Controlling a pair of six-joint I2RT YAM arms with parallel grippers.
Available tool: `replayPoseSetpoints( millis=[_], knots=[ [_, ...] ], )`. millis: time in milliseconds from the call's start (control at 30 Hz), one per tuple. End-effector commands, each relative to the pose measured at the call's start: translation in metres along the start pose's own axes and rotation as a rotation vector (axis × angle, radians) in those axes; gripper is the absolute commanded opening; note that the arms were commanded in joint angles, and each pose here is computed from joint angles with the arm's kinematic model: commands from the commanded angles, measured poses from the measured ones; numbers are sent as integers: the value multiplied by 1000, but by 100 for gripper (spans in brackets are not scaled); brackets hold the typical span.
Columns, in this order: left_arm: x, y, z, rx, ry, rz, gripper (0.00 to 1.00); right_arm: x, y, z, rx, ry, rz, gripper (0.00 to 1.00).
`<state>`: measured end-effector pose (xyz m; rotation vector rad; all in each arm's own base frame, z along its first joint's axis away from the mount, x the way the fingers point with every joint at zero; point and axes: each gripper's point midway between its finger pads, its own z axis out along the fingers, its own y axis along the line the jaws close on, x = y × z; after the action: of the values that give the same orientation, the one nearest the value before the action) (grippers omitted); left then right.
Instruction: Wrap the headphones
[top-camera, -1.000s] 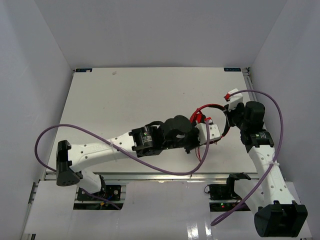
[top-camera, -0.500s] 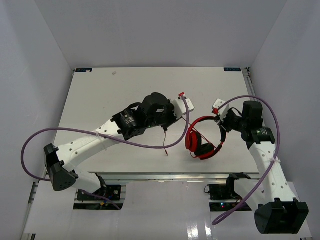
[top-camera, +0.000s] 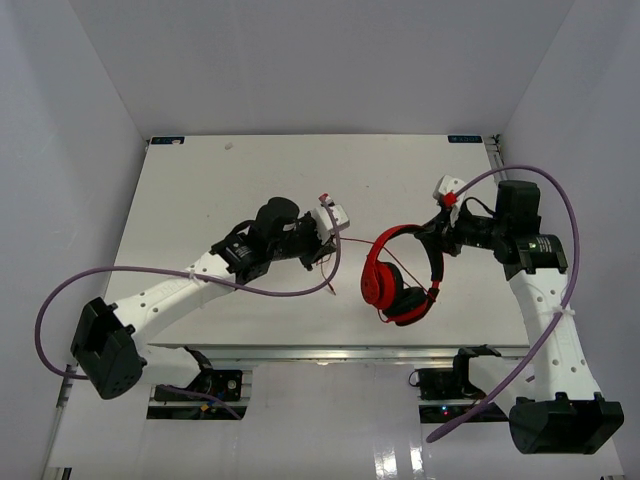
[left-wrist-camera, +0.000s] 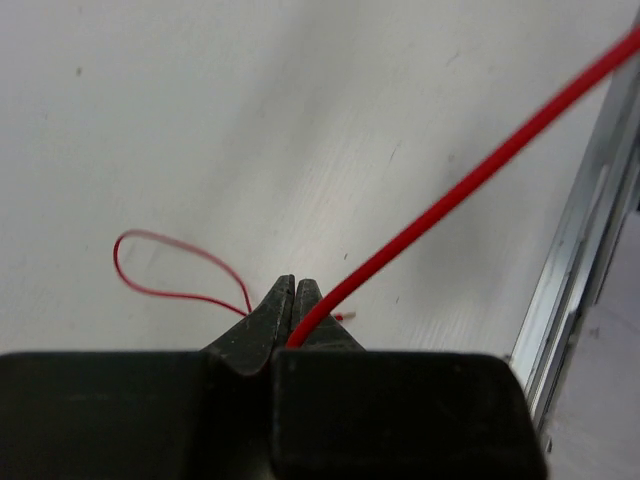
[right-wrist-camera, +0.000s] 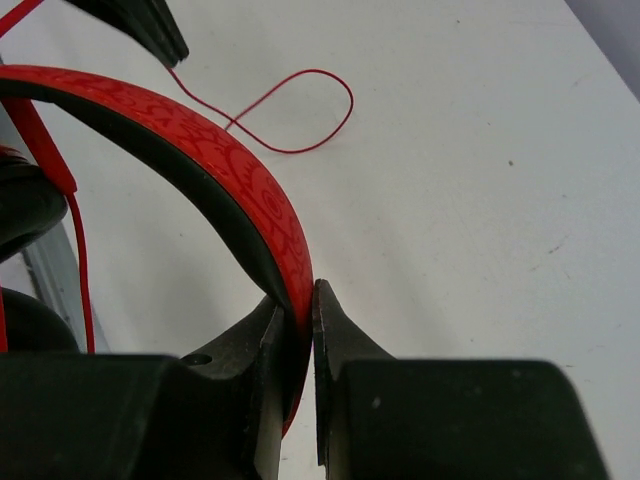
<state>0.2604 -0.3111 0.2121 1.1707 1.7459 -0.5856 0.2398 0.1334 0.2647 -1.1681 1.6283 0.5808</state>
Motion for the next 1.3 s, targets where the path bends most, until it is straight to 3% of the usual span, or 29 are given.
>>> replayPoseSetpoints(
  millis=[0,200,467,867,967,1133,1267],
  knots=[
    [-40,-16,-15,76,-284,-28,3,-51,9,-7,-104,-137,174,8],
    [-47,-35,-3,180,-436,-69,5,-81,-6,-12,-99,-189,224,8],
    [-45,-41,29,253,-514,-142,19,-113,-8,-20,-117,-245,248,8],
    [-29,-49,62,318,-571,-226,24,-144,-33,-40,-42,-301,276,8],
    [-23,-56,69,340,-566,-248,24,-146,-39,-42,-24,-311,296,8],
    [-16,-74,86,376,-550,-268,9,-149,-49,-42,13,-330,372,8],
    [-13,-87,96,385,-553,-289,6,-150,-61,-43,90,-350,416,8]
  ],
)
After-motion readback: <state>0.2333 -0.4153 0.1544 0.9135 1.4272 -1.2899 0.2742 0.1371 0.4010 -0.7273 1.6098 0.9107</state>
